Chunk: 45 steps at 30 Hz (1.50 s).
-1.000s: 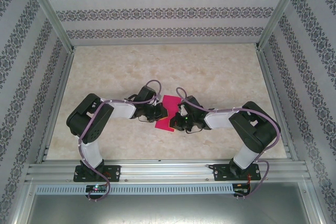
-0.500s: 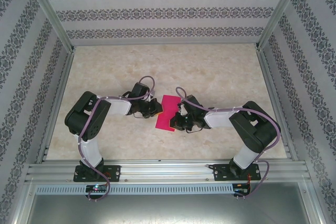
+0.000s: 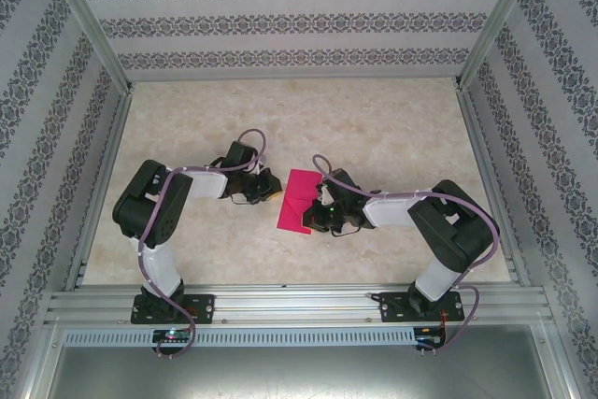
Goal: Fold a paper plane with a square sheet of paper (pick it up from the middle)
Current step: Fold the triangle a second time at the center of the table.
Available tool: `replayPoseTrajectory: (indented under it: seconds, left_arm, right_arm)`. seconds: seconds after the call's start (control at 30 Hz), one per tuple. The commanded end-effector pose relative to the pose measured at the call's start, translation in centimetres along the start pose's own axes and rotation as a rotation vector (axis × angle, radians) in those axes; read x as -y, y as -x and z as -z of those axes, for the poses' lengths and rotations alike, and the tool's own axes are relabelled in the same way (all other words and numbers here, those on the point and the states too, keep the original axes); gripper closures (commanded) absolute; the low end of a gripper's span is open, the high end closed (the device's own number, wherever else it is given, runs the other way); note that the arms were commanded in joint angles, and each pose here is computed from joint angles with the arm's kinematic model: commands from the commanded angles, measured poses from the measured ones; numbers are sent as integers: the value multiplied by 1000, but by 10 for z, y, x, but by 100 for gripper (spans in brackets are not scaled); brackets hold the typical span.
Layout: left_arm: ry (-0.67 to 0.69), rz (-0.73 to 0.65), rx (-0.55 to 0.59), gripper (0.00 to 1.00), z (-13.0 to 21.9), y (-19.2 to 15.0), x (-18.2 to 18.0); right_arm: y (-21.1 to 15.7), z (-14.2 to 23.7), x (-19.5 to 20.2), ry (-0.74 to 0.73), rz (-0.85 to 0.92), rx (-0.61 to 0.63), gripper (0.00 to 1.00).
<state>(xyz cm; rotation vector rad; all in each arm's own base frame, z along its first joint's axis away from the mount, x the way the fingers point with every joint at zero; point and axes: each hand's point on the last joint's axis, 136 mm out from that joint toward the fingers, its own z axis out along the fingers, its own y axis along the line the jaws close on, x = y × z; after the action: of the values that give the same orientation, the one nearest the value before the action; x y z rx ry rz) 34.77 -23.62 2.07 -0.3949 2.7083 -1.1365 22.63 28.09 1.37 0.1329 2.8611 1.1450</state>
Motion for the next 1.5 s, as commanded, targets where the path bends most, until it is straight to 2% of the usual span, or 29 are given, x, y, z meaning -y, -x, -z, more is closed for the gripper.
replayPoseTrajectory:
  seconds: [0.0,0.17,0.3,0.57,0.67,0.87,1.07,1.47]
  left_arm:
    - [-1,-31,32,87,18,7,9]
    - [-69,-106,15,86,28,-13,43]
    - [-92,-162,-45,87,17,-36,55]
    - [-65,-139,-104,88,-15,-43,38]
    - [-2,-127,-106,89,-21,-43,21]
    - [119,-111,-115,90,-25,-47,-9]
    - [113,-109,-124,90,-25,-49,-10]
    - [85,-103,-131,90,-27,-50,-5]
  right_arm:
    - [-20,-3,49,-172,-77,-61,100]
    - [-18,-3,47,-167,-76,-54,100]
    - [-17,-4,45,-162,-76,-52,100]
    - [-16,-2,42,-153,-72,-48,100]
    - [-15,-1,37,-138,-70,-44,100]
    - [2,13,-4,-39,-31,-1,100]
    - [21,19,-35,9,4,35,100]
    - [29,-11,-31,-3,-26,1,100]
